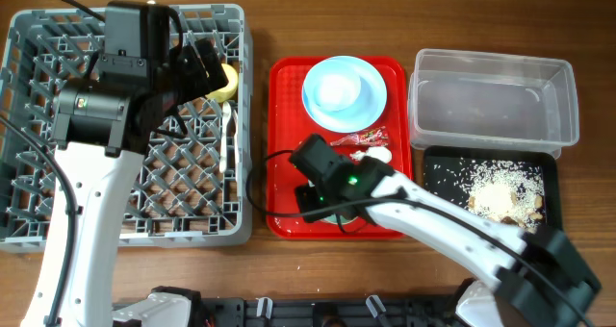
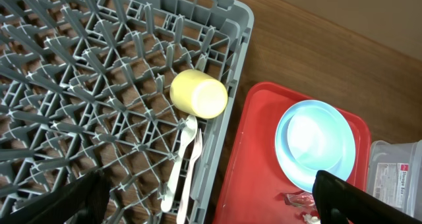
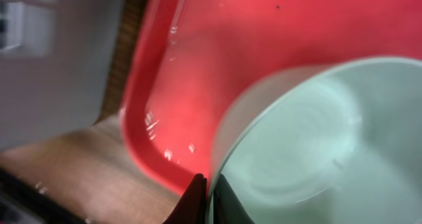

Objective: Sort waste into correct bins and load items into the dishwasher rack
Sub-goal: 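Carry the empty green bowl back onto the red tray and release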

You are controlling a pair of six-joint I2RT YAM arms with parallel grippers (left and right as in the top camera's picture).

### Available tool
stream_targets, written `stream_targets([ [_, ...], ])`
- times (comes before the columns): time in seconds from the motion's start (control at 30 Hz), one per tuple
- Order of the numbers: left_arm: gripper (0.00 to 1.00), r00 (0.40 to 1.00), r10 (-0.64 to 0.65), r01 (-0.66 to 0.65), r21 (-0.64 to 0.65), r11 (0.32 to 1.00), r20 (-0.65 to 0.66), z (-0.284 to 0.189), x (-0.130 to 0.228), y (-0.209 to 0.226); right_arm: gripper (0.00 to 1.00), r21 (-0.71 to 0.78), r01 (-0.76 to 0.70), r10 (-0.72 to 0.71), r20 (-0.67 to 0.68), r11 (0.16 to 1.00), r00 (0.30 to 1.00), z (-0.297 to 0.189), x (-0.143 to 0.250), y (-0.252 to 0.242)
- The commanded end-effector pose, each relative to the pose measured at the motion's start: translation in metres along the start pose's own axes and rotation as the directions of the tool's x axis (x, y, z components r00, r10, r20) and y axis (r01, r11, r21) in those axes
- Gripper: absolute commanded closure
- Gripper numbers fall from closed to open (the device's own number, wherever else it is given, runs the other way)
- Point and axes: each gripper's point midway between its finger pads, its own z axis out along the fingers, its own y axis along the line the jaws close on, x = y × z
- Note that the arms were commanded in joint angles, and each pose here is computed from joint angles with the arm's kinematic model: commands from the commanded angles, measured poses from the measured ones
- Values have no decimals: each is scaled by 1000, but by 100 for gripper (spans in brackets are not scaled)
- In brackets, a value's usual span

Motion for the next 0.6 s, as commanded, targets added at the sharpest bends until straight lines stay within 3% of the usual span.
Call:
stream_targets([
  [0.0, 0, 1000, -8, 8, -1, 1000, 18, -4, -5, 1, 72, -12, 11, -11, -15, 1000, 1000, 12, -2, 4],
  [0.03, 0, 1000, -8, 8, -1, 1000, 18, -4, -5, 1, 64, -21, 38, -38, 0, 999, 999, 5, -7, 7],
  [0.07, 0, 1000, -8, 8, -1, 1000, 18, -4, -5, 1, 62, -29, 52, -51, 16, 998, 999, -4, -12, 11],
  [0.13, 0, 1000, -8, 8, -1, 1000, 18, -4, -5, 1, 34, -42, 112, -110, 57, 993, 992, -32, -21, 18],
  [0.2, 0, 1000, -8, 8, -1, 1000, 18, -4, -5, 1, 35, 35, 73, -75, 76, 997, 994, -58, -20, 2],
  [0.27, 0, 1000, -8, 8, -1, 1000, 18, -4, -5, 1, 37, 175, -82, 74, 50, 981, 996, -75, -5, -42],
  [0.33, 0, 1000, -8, 8, -1, 1000, 18, -4, -5, 1, 39, 235, -136, 136, 13, 963, 991, -79, 4, -65],
  [0.47, 0, 1000, -8, 8, -1, 1000, 18, -4, -5, 1, 39, 314, -245, 272, -44, 917, 961, -66, 27, -115],
  [0.57, 0, 1000, -8, 8, -1, 1000, 18, -4, -5, 1, 39, 334, -270, 294, -25, 903, 955, -42, 35, -139],
])
